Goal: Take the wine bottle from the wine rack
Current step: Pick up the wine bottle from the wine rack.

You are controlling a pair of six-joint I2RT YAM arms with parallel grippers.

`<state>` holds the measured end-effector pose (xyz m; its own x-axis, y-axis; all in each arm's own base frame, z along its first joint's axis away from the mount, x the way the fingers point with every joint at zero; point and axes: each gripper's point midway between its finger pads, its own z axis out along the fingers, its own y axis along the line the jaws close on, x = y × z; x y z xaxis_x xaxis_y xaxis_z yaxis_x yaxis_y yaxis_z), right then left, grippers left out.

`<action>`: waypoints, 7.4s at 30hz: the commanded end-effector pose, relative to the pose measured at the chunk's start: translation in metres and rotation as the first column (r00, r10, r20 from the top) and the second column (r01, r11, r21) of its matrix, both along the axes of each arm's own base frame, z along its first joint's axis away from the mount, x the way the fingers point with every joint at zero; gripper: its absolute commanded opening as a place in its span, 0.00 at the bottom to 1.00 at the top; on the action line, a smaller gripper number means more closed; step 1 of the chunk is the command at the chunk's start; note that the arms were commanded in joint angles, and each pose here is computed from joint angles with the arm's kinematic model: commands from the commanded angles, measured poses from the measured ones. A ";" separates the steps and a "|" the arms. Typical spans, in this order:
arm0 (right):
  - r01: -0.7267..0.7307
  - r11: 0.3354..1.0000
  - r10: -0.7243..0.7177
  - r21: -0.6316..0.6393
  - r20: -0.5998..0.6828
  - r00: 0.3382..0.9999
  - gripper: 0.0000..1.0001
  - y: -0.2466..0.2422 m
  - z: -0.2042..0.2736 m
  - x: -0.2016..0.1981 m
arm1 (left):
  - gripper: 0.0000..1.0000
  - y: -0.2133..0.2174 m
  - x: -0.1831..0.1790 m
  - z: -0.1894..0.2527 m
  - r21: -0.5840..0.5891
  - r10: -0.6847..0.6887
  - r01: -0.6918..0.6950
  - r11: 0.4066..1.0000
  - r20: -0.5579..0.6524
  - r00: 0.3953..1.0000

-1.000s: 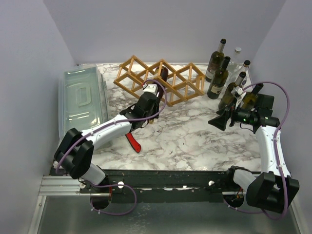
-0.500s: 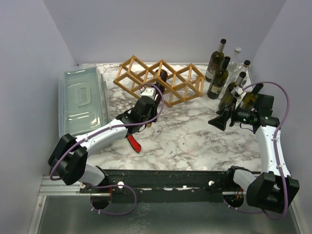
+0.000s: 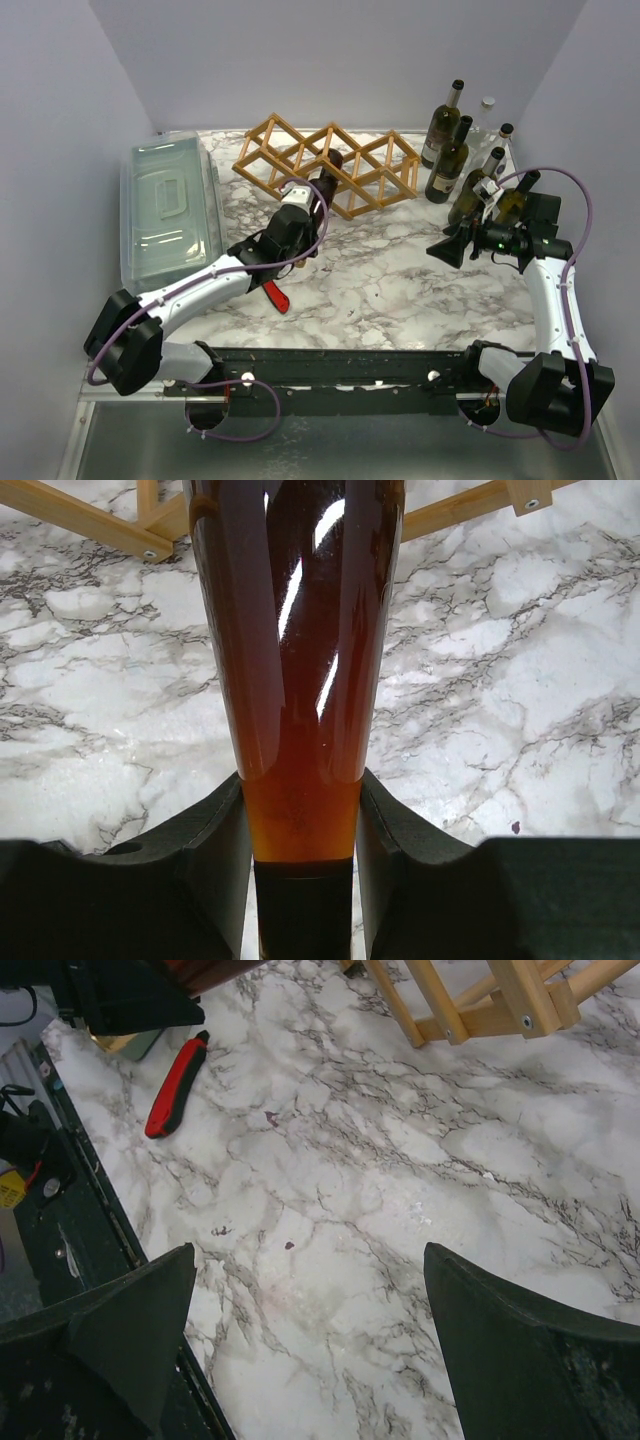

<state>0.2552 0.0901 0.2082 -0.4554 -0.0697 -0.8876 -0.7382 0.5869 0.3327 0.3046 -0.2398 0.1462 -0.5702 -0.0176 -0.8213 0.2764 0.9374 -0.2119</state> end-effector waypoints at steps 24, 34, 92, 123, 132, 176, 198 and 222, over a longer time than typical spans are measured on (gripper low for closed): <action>-0.148 0.989 0.148 0.006 0.010 0.989 0.99 0.042 -0.003 -0.008 | 0.00 -0.002 0.000 0.110 -0.321 0.076 0.022 0.947 0.289 0.954; -0.237 0.971 0.237 -0.009 -0.039 0.971 0.99 0.121 0.013 0.002 | 0.00 0.000 -0.004 0.107 -0.339 0.082 0.018 0.941 0.277 0.957; -0.403 0.910 0.409 -0.092 0.057 0.911 0.99 0.164 -0.013 -0.015 | 0.00 0.027 -0.039 0.148 -0.356 0.056 0.106 0.928 0.416 0.907; -0.378 0.382 0.878 -0.844 0.458 -0.136 0.99 0.247 0.012 0.062 | 0.00 0.013 -0.035 0.149 -0.355 0.018 0.136 0.925 0.398 0.917; -0.283 0.393 0.875 -0.875 0.450 -0.176 0.99 0.264 -0.006 0.087 | 0.00 0.013 -0.036 0.148 -0.352 0.013 0.139 0.925 0.397 0.918; 0.063 0.558 0.768 -0.827 0.487 -0.416 0.38 0.331 -0.009 0.097 | 0.00 0.020 -0.052 0.157 -0.362 -0.016 0.176 0.915 0.405 0.914; 0.005 0.593 0.754 -0.805 0.553 -0.355 0.33 0.357 -0.003 0.039 | 0.00 0.034 -0.082 0.154 -0.389 -0.052 0.205 0.898 0.369 0.928; -0.252 0.496 0.858 -0.831 0.513 -0.004 0.31 0.326 -0.052 -0.010 | 0.00 0.025 -0.117 0.126 -0.468 -0.162 0.227 0.854 0.175 0.971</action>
